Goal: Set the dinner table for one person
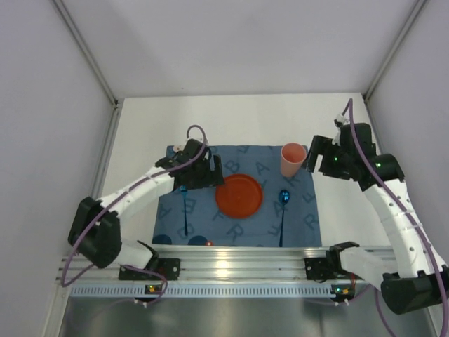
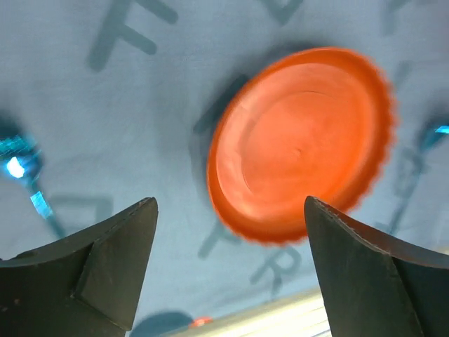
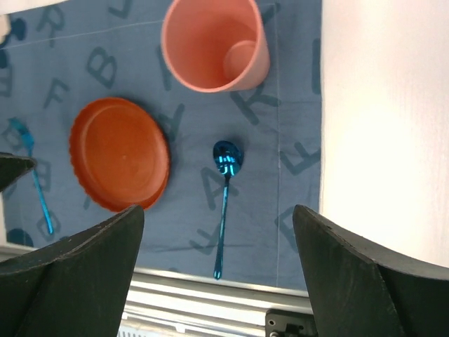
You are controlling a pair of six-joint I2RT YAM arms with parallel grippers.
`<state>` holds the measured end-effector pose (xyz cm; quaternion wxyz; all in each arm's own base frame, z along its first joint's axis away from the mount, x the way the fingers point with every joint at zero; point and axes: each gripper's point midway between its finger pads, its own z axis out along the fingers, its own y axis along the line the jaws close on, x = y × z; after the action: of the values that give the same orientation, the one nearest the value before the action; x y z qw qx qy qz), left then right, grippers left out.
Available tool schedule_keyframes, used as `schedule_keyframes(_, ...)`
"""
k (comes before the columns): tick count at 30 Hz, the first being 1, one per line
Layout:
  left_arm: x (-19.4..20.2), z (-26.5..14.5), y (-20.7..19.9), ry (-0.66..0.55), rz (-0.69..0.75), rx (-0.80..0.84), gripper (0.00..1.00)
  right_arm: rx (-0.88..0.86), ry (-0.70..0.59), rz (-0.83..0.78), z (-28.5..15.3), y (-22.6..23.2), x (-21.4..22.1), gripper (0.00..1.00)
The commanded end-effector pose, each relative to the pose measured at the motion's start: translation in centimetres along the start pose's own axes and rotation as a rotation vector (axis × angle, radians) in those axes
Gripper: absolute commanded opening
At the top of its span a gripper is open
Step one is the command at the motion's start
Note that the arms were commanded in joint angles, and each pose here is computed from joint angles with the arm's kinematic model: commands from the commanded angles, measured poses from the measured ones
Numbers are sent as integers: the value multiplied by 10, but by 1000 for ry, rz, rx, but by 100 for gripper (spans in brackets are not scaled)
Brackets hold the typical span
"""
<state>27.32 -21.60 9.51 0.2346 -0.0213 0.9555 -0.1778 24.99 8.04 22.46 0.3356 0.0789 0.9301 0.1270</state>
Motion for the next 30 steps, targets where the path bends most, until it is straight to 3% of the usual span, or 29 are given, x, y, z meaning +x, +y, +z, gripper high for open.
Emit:
schedule_keyframes(1, -25, -74, -8, -198, -49, 50, 91, -150, -113, -41, -48, 27, -13, 88)
schedule_keyframes(3, -23, -99, -5, -235, -68, 67, 91, -303, -147, -61, -79, 51, -12, 96)
schedule_keyframes(4, -26, -126, -8, -300, -76, 113, 90, -374, -229, -45, -109, 60, -15, 100)
schedule_keyframes(7, -22, -164, 1, -391, -80, 154, 90, -487, -342, 64, -151, 64, 0, 100)
schedule_keyframes(10, -5, -177, 17, -402, -74, 142, 89, -506, -398, 171, -158, 47, 30, 100)
schedule_keyframes(16, 20, -205, 50, -429, -85, 83, 87, -529, -380, 309, -170, 26, 81, 100)
schedule_keyframes(30, 35, -229, 84, -450, -41, -29, 88, -461, -408, 343, -195, -1, 112, 100)
